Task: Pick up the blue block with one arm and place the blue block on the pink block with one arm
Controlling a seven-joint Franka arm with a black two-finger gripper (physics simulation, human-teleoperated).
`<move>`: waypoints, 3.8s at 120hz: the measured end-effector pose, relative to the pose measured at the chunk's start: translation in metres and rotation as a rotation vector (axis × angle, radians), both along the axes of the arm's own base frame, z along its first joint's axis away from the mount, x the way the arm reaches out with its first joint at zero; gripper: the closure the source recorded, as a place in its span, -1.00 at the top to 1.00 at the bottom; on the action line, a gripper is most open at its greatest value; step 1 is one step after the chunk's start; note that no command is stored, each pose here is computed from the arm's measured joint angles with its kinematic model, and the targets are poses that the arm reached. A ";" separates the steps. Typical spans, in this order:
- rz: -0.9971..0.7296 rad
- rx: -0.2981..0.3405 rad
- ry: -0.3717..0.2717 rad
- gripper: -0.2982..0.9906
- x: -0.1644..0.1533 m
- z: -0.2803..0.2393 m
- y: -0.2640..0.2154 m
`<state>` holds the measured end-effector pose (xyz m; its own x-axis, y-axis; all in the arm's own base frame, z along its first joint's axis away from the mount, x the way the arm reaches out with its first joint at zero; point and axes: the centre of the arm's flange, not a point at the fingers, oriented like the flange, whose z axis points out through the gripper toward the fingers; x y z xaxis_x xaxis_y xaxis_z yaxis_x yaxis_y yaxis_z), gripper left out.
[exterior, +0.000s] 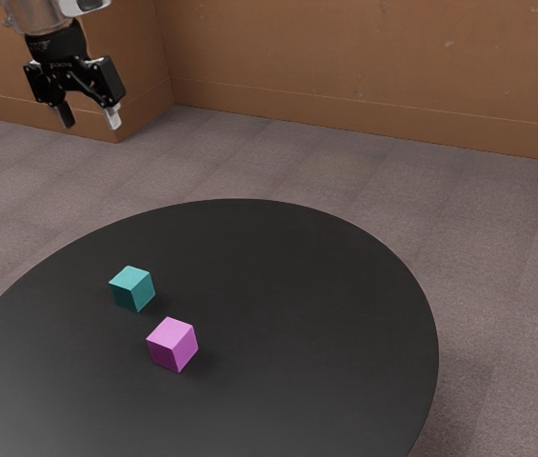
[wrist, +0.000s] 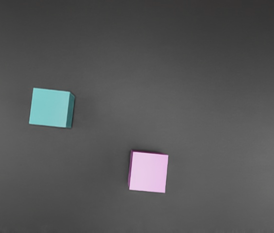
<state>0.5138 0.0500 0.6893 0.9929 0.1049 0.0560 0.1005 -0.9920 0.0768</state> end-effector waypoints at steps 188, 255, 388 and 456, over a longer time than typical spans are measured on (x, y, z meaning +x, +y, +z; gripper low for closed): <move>-0.014 0.238 -0.371 0.49 -0.032 -0.410 0.095; -0.061 0.259 -0.438 0.49 -0.006 -0.435 0.085; -0.074 0.289 -0.597 0.01 0.001 -0.417 0.078; -0.216 0.174 -0.551 -0.04 -0.076 -0.319 -0.050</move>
